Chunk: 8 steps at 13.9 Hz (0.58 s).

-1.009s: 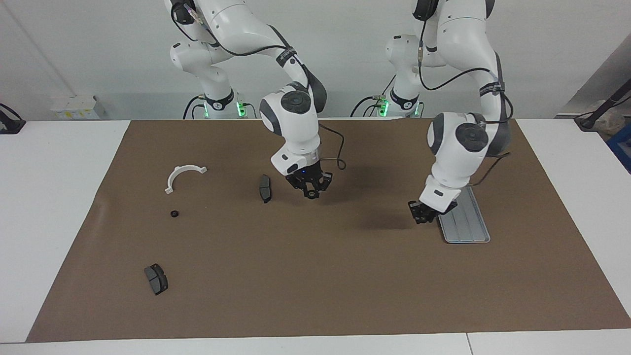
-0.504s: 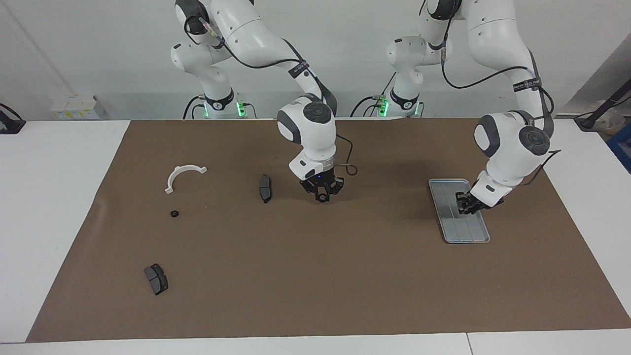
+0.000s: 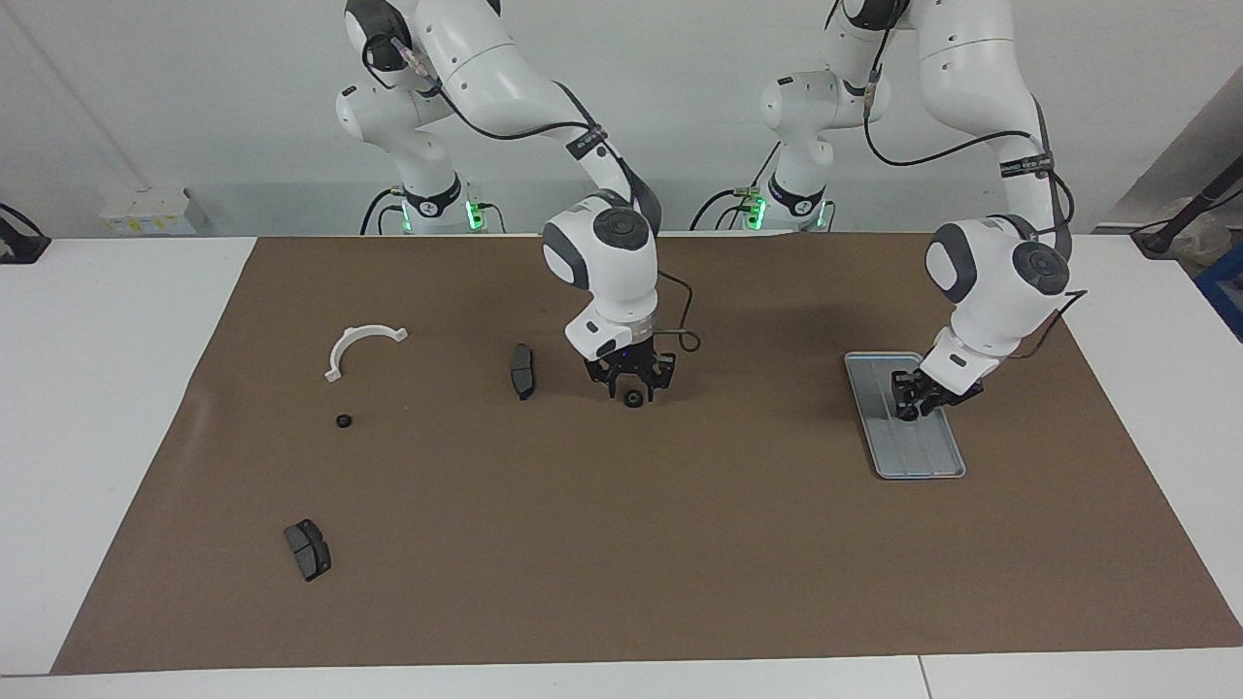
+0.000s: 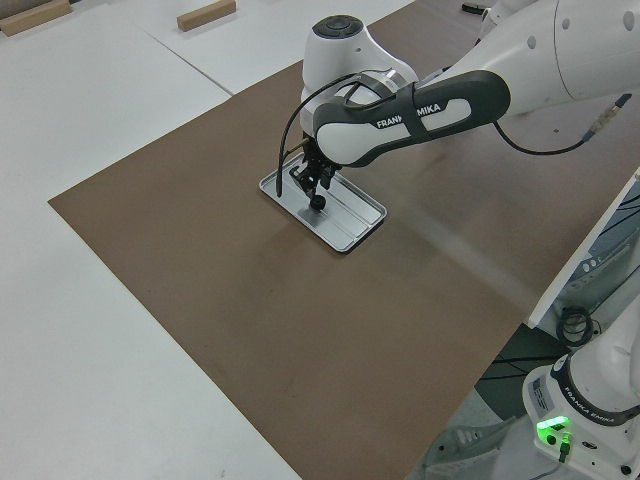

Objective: Pick bearing gear from pile to tray

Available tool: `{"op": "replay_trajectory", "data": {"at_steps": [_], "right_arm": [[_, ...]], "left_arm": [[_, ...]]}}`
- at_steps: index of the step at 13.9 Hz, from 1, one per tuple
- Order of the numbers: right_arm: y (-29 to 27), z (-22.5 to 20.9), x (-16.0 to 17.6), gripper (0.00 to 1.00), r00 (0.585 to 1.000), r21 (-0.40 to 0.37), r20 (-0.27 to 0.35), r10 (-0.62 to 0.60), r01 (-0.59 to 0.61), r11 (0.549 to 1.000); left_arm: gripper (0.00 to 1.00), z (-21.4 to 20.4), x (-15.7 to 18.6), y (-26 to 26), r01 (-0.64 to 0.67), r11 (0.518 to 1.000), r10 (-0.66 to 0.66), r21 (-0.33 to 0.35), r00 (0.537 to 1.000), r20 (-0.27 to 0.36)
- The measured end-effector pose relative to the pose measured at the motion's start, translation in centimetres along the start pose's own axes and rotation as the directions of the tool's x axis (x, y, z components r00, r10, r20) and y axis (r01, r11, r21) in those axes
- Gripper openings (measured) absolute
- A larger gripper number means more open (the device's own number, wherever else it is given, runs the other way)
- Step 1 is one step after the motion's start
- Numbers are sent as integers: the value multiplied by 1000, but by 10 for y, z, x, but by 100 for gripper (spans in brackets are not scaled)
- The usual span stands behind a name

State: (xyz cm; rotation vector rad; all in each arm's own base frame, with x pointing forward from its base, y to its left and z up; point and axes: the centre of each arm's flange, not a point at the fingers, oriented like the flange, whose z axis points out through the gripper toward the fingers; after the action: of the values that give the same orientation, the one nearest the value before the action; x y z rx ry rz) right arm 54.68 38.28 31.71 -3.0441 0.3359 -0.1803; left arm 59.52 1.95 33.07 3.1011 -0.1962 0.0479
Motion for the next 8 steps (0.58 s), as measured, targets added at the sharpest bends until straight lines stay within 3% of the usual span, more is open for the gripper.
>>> {"op": "replay_trajectory", "data": {"at_steps": [1,4,8], "right_arm": [[7,-5,8,79,1000,2,-8,6,-6,1000],[51,-21,38,79,1000,-4,-23,2,-2,1000],[128,-43,62,83,999,-54,6,-45,45,998]], "left_arm": [[56,-4,2,2,-3,1000,3,0,1000,-10],[57,-18,13,32,39,999,-40,-25,998,-41],[55,-25,17,181,167,984,-169,-57,985,-42]]}}
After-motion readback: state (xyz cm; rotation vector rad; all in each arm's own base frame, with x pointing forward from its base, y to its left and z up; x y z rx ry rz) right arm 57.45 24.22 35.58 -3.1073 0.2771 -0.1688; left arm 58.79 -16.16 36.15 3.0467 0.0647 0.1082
